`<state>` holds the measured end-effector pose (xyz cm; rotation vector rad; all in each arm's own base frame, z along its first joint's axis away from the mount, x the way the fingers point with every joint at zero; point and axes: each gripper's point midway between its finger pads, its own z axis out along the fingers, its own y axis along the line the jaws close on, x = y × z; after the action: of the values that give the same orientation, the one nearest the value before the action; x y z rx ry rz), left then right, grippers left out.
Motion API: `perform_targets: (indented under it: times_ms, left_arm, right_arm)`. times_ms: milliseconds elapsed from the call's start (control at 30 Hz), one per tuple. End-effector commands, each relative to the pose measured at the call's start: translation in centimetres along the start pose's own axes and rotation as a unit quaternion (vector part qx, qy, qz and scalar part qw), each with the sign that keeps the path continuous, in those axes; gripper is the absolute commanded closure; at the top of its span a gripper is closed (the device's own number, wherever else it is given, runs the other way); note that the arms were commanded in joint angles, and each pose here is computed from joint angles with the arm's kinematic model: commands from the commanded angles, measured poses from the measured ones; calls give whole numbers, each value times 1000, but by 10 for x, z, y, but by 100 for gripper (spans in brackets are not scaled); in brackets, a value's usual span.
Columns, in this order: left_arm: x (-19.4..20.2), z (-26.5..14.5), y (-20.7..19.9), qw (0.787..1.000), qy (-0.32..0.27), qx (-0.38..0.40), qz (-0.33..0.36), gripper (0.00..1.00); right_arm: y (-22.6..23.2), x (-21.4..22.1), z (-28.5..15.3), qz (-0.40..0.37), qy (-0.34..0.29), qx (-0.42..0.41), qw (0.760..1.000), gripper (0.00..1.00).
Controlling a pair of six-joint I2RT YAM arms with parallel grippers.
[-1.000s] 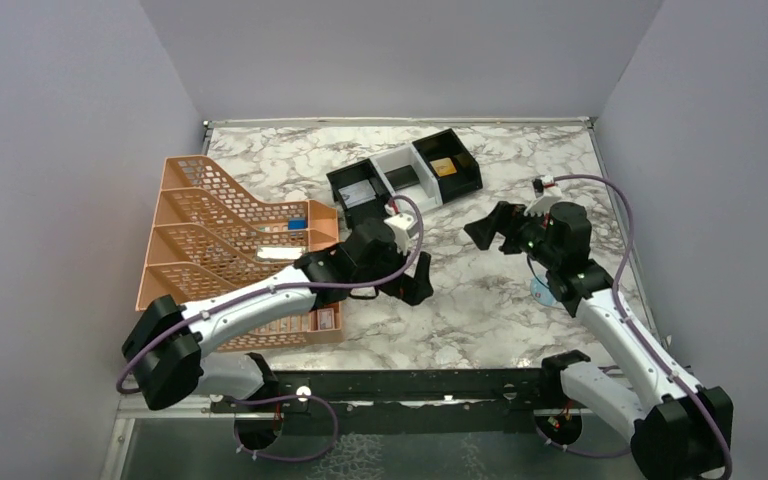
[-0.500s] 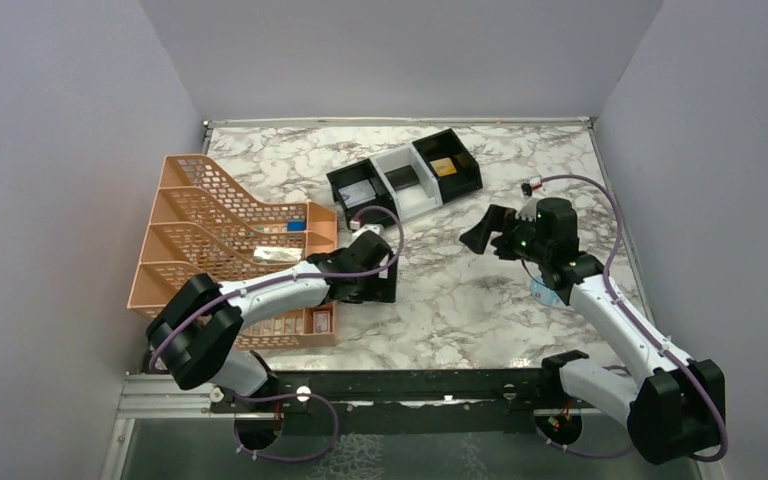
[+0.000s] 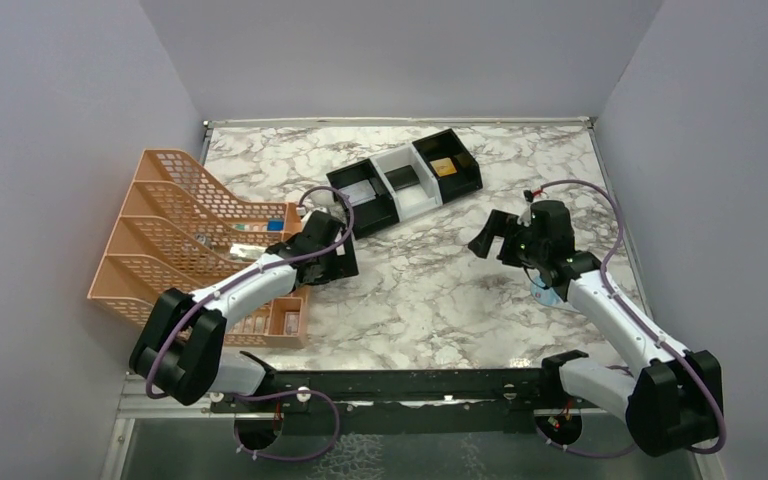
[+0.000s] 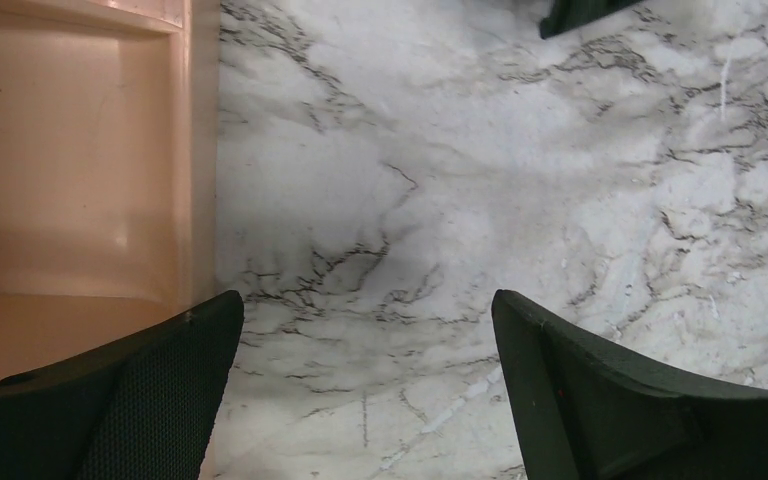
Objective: Take the credit cards out of the card holder
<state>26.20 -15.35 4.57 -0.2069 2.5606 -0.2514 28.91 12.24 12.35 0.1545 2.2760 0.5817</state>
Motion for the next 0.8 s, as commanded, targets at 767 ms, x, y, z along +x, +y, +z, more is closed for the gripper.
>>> perform_targets:
  times_ms: [767]
  left_arm:
    - [-54,-36,-27,988,-79,135,-3,1]
  right_arm:
    - [-26,-39,47,-30,21,94,995,0]
